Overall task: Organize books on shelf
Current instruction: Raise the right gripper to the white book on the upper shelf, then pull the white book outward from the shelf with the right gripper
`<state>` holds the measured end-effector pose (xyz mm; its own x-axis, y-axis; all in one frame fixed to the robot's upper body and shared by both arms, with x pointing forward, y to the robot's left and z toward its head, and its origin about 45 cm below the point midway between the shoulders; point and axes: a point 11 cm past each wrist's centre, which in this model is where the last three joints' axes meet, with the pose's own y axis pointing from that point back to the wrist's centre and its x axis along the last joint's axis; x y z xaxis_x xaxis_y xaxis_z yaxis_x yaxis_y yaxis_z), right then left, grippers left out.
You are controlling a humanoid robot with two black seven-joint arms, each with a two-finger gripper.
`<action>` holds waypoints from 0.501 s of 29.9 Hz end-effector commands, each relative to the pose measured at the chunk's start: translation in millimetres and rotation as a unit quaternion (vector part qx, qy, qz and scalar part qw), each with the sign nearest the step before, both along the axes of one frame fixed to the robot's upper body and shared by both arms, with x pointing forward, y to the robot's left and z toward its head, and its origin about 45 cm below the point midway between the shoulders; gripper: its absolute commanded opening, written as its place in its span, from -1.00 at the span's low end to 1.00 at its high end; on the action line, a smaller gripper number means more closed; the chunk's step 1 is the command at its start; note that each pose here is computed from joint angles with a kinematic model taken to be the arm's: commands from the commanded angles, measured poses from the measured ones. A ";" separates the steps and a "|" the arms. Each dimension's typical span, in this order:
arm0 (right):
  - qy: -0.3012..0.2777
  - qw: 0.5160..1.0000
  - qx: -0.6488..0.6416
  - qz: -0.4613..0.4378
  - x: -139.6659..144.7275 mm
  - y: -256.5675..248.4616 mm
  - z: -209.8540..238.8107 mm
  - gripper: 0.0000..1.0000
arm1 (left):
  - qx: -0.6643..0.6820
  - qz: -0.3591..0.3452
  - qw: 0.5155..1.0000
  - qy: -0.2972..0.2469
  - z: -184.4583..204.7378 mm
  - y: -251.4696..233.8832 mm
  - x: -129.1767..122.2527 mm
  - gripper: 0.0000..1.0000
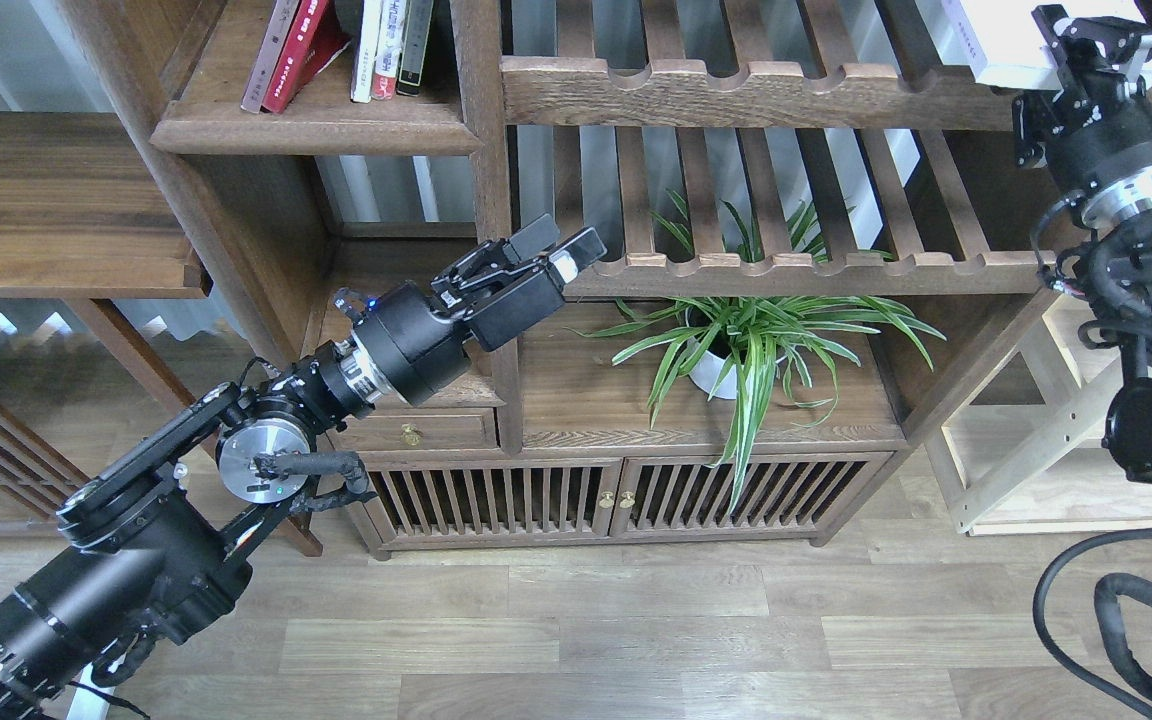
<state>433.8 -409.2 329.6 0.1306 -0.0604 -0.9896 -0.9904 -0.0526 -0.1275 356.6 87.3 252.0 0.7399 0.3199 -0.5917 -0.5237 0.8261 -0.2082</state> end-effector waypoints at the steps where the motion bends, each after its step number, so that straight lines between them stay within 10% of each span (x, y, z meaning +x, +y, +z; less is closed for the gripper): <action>1: -0.037 0.999 0.006 0.011 -8.7 4.7 5.6 -0.87 | -0.013 0.003 1.000 0.012 -2.1 -0.2 -1.1 0.97; 15: -0.176 0.984 0.000 0.031 -76.5 26.4 -39.0 -0.93 | -0.125 -0.013 0.988 0.093 2.7 -25.1 -10.3 0.97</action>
